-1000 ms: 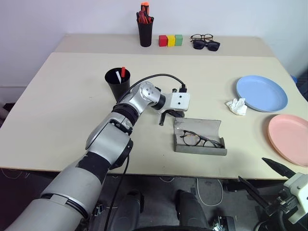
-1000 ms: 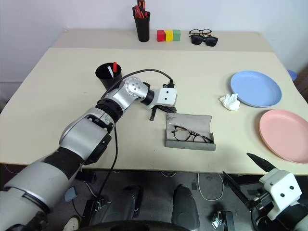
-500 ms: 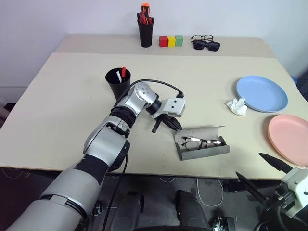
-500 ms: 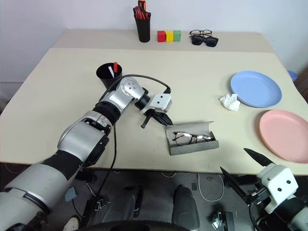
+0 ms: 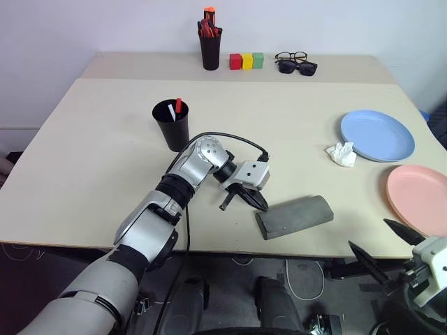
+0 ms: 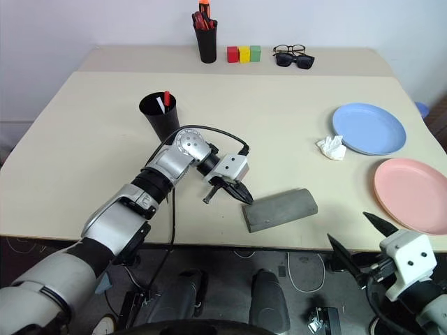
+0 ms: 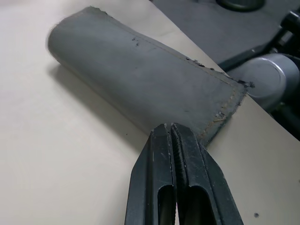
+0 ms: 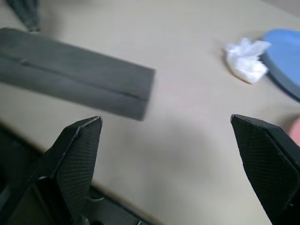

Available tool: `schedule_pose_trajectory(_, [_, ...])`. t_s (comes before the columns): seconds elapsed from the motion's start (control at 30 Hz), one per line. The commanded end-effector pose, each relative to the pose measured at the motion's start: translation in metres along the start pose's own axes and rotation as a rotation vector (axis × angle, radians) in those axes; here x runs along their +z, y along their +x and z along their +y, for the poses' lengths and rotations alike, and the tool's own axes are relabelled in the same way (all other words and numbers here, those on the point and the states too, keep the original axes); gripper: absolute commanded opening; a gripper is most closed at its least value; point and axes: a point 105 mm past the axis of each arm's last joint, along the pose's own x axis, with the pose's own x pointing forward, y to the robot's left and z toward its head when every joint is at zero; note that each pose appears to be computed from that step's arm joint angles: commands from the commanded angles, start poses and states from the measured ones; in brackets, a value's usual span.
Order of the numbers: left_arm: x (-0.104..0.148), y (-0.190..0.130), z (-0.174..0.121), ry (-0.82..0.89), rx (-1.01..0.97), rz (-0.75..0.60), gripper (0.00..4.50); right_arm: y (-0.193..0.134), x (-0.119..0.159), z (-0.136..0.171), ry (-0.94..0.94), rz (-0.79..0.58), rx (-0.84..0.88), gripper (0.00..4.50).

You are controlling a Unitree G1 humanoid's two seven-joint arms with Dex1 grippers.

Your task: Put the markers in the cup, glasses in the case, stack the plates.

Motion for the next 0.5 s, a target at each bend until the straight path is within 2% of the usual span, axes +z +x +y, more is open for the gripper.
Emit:
schedule_pose_trajectory(0.03, [0.031,-0.023,0.019,0.026,0.134,-0.116,0.06,-0.004,0.005,-0.018,-0.009,-0.018,-0.104,4.50])
schedule_pose_trajectory(0.13, [0.047,-0.036,0.020,0.004,0.187,-0.197,0.06,-0.002,0.000,-0.030,-0.007,0.014,-0.149,4.50])
schedule_pose_trajectory(0.2, [0.054,-0.042,0.013,-0.053,0.162,-0.242,0.58,0.001,-0.004,-0.040,-0.023,0.037,-0.173,4.50])
schedule_pose_trajectory(0.27, [0.056,-0.044,0.005,-0.069,0.139,-0.247,1.39,0.005,-0.010,-0.051,-0.028,0.061,-0.192,4.50])
schedule_pose_trajectory(0.47, [0.063,-0.045,-0.010,-0.072,0.113,-0.251,4.41,0.024,-0.033,-0.074,-0.003,0.139,-0.198,4.50])
schedule_pose_trajectory(0.5, [0.064,-0.045,-0.010,-0.062,0.128,-0.250,4.49,0.027,-0.038,-0.077,-0.001,0.153,-0.197,4.50])
